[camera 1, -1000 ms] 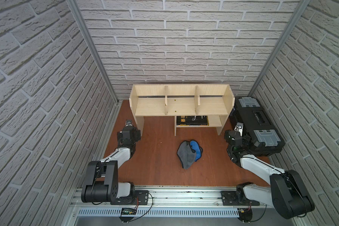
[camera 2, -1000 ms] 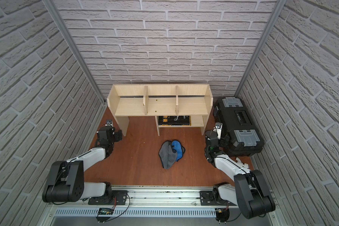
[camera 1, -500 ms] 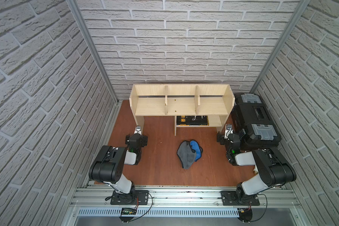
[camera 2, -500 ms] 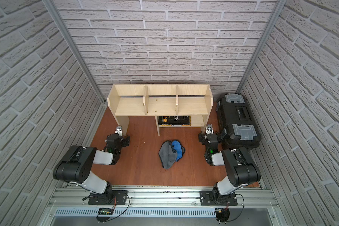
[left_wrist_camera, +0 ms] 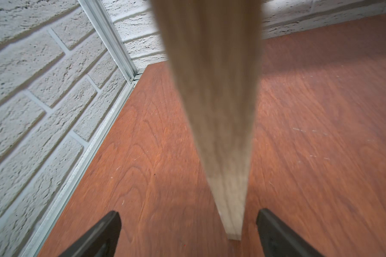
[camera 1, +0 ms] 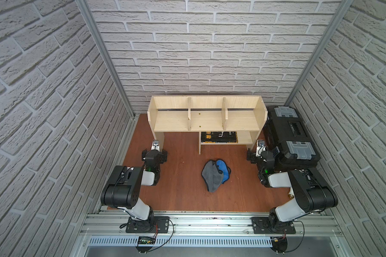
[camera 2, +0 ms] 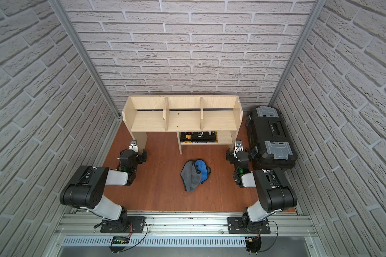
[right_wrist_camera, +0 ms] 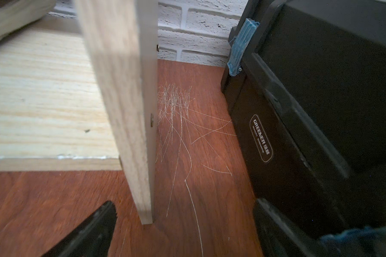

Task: Wipe the bookshelf clean with a cloth
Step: Reset both arms

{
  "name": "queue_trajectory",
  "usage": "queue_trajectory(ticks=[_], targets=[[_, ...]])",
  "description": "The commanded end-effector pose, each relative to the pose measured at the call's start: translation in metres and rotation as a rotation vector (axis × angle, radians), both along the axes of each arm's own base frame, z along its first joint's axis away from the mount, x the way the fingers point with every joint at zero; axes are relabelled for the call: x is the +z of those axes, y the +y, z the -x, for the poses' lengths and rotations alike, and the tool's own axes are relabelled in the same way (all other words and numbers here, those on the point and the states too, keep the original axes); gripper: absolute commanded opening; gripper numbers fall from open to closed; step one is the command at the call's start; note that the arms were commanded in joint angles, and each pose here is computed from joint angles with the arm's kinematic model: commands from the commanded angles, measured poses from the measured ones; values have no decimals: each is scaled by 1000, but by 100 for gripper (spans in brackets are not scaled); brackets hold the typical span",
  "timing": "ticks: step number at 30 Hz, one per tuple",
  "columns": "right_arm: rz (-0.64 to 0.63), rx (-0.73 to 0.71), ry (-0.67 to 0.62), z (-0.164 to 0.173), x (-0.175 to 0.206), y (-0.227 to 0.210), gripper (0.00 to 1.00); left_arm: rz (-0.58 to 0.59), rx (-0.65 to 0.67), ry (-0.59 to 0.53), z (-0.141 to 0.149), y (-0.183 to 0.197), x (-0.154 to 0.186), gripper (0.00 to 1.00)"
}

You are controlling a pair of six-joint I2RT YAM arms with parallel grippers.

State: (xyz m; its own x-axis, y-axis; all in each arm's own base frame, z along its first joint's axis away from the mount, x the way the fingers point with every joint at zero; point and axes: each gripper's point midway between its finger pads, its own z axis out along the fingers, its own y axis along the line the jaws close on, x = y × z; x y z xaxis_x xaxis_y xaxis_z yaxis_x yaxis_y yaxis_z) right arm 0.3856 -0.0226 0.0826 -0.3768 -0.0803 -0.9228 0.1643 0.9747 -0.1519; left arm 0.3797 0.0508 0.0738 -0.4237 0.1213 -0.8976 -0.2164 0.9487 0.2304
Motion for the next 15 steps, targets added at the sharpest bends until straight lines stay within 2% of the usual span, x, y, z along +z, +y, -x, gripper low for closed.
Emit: queue_trajectory(ticks=[1,15], targets=[[-21,-7,-57,-5,17,-1,99,9,-1,-71,-7,0,18,99],[-27,0,-45,-8,15,0,99,9,0,-72,-7,1,19,99]])
